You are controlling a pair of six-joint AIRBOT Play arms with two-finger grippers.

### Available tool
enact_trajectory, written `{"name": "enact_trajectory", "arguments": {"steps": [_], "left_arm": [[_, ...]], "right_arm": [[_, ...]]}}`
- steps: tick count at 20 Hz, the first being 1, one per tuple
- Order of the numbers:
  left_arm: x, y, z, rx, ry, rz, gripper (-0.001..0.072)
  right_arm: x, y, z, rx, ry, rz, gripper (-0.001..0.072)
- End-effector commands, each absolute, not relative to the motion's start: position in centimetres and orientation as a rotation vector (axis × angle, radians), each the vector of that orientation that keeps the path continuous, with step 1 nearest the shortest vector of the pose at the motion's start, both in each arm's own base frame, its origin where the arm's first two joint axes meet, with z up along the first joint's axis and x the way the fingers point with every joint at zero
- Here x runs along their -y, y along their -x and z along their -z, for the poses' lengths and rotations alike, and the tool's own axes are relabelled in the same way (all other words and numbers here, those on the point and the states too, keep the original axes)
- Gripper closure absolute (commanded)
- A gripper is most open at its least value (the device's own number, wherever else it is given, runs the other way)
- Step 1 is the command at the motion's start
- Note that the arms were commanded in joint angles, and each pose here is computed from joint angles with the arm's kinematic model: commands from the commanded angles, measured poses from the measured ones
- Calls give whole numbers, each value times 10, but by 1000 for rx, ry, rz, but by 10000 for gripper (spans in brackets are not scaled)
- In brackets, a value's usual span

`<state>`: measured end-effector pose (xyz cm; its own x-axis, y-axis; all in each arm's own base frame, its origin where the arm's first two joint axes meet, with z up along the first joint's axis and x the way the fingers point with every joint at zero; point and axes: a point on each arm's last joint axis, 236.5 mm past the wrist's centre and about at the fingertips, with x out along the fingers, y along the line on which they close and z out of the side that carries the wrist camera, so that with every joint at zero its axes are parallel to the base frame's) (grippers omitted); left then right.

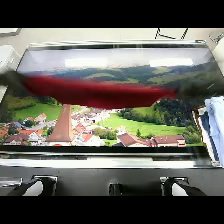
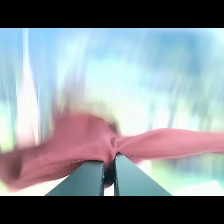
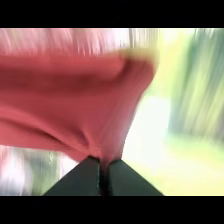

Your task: Fold the clothes and pants, and hang the long-sleeved shirts on hangers.

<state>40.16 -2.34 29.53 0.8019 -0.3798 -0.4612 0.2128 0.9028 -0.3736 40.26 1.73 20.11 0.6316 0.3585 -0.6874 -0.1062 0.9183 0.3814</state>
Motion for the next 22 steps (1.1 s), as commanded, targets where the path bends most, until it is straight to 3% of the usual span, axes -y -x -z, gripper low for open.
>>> {"name": "enact_trajectory", "arguments": {"steps": [1, 3, 6, 10, 14, 16, 20, 22], "left_arm": [[48, -291, -532, 81, 103, 300, 685], [64, -221, -585, 273, 98, 299, 685], [77, -164, -608, 383, 112, 298, 685], [72, -149, -611, 408, 91, 253, 685], [61, -171, -598, 339, 116, 222, 687], [46, -212, -551, 127, 141, 181, 686], [33, -312, -367, -529, 259, 233, 686], [35, -353, -263, -761, 319, 268, 686]], "right_arm": [[3, -349, -449, -141, -77, -113, 678], [-5, -292, -507, 46, -30, -85, 677], [-10, -236, -539, 167, -33, -48, 677], [0, -209, -550, 219, -45, 21, 677], [12, -222, -543, 164, -107, 57, 678], [18, -255, -496, -40, -123, 57, 678], [31, -340, -285, -825, -193, 6, 680], [29, -374, -188, -1060, -247, -36, 681]]}}
